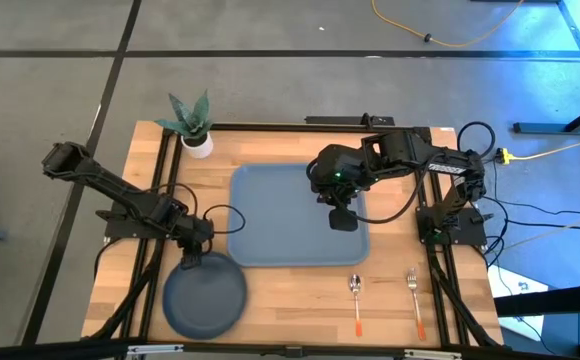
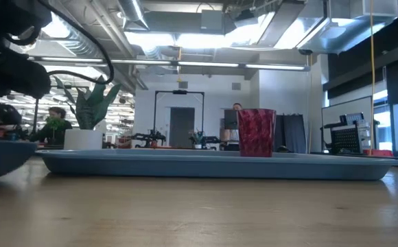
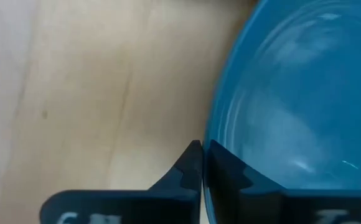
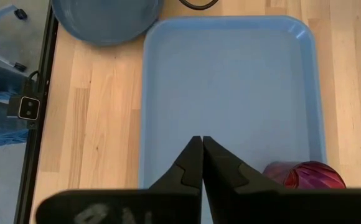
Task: Pick and place plate/cup/fork/spoon on tray
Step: Put the dark blue plate on the blue tray
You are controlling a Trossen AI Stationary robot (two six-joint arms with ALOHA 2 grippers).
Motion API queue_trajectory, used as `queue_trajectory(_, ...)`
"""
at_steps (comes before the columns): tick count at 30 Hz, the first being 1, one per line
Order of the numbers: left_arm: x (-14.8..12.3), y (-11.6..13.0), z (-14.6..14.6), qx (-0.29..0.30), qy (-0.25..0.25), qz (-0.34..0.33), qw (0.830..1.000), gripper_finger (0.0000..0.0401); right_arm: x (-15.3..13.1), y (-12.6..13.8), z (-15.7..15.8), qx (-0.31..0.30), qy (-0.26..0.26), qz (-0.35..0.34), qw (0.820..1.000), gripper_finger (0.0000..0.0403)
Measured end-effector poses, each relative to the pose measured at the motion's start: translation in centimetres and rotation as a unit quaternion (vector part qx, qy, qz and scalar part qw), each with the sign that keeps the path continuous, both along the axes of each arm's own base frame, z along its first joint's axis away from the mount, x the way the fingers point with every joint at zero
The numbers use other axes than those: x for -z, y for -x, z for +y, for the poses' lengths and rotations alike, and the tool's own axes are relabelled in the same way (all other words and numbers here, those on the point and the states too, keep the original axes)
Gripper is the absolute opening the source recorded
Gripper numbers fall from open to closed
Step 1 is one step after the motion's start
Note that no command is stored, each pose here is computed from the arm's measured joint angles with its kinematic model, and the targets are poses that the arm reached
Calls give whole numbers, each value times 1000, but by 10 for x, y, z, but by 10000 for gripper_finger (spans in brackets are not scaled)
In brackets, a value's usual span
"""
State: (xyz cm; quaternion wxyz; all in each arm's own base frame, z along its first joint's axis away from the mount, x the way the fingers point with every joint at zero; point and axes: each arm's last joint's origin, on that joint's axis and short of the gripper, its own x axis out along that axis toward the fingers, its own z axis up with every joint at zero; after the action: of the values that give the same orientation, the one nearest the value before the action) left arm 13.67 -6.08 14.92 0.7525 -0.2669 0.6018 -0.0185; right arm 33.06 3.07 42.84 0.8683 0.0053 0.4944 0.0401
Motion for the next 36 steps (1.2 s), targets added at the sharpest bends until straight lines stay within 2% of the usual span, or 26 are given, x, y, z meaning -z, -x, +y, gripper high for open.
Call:
queue_trajectory(4, -19, -8, -4, 12, 16, -16, 1000, 4, 0, 0, 0, 0, 0, 0, 1000, 10)
queue_trajectory(10, -64, -16, -6, 29, 9, -35, 999, 3, 0, 0, 0, 0, 0, 0, 1000, 10)
queue_trajectory(14, -103, -22, 2, -6, -16, -53, 998, 2, 0, 0, 0, -1, 1, 2, 1000, 10)
queue_trajectory(20, -156, -41, 21, -54, -61, -118, 990, 2, 2, 3, 0, -1, 2, 18, 1000, 10)
queue_trajectory(26, -174, -77, 48, -39, -123, -117, 985, 2, 1, 3, 1, -6, 4, 16, 1000, 10)
queue_trajectory(31, -179, -111, 76, 14, -133, -130, 982, 2, -9, 14, 0, -5, 2, -2, 1000, 10)
queue_trajectory(36, -175, -139, 110, 41, -149, -128, 980, 2, -18, 24, -1, -4, 0, -17, 1000, 10)
